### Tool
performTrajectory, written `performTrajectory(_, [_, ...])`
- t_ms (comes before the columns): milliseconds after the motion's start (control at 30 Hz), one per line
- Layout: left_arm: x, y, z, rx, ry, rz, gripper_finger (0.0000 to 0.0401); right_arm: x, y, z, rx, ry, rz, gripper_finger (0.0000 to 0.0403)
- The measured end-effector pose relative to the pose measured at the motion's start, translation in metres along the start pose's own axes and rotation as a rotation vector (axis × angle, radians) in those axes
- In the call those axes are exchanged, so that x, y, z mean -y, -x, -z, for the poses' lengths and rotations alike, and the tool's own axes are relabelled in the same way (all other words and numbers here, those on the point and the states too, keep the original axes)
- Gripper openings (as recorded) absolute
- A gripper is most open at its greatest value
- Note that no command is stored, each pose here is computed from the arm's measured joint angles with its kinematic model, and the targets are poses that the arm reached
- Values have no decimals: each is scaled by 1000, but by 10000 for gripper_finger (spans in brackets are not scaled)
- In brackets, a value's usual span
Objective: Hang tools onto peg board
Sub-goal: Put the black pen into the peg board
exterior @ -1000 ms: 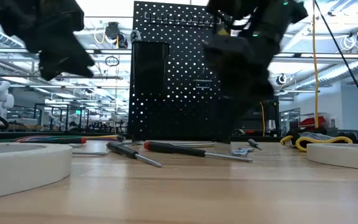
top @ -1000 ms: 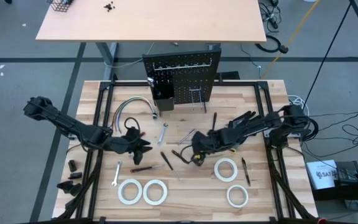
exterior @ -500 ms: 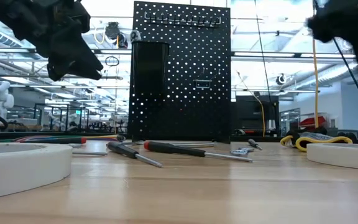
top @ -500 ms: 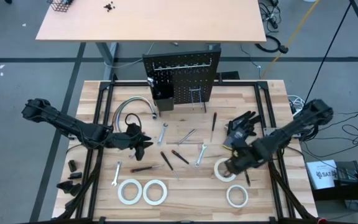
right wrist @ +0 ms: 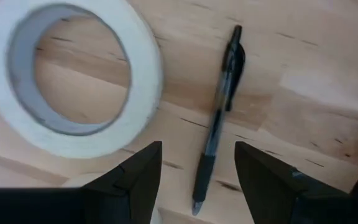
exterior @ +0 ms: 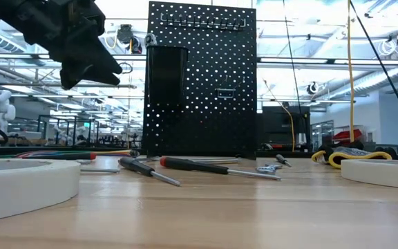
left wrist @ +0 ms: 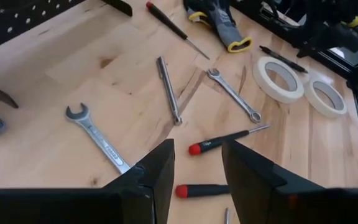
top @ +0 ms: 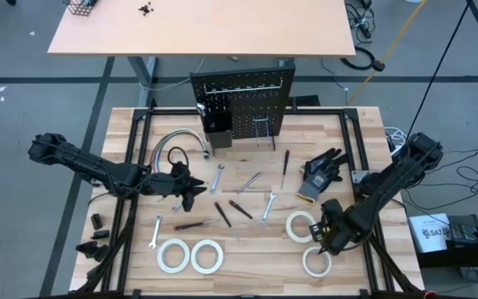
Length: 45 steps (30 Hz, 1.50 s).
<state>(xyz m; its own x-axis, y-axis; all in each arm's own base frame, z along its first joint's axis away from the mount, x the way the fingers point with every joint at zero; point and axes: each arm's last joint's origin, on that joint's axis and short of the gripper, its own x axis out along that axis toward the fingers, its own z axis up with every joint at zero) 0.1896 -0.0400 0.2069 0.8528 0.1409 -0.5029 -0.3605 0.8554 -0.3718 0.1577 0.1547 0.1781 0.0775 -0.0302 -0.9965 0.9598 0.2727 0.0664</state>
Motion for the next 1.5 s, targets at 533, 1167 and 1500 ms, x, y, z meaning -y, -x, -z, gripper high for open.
performTrajectory(533, [-3,-3,-10,63,24,4,136,-13,-50,19,30,89,144,83])
performTrajectory(1167, [18,5,-35,246,105,327,136,-18,59,2,170,111,-257,16])
performTrajectory(1500, [35,-6,-52,472,224,540,136,-78,113,-31,796,399,-753,16])
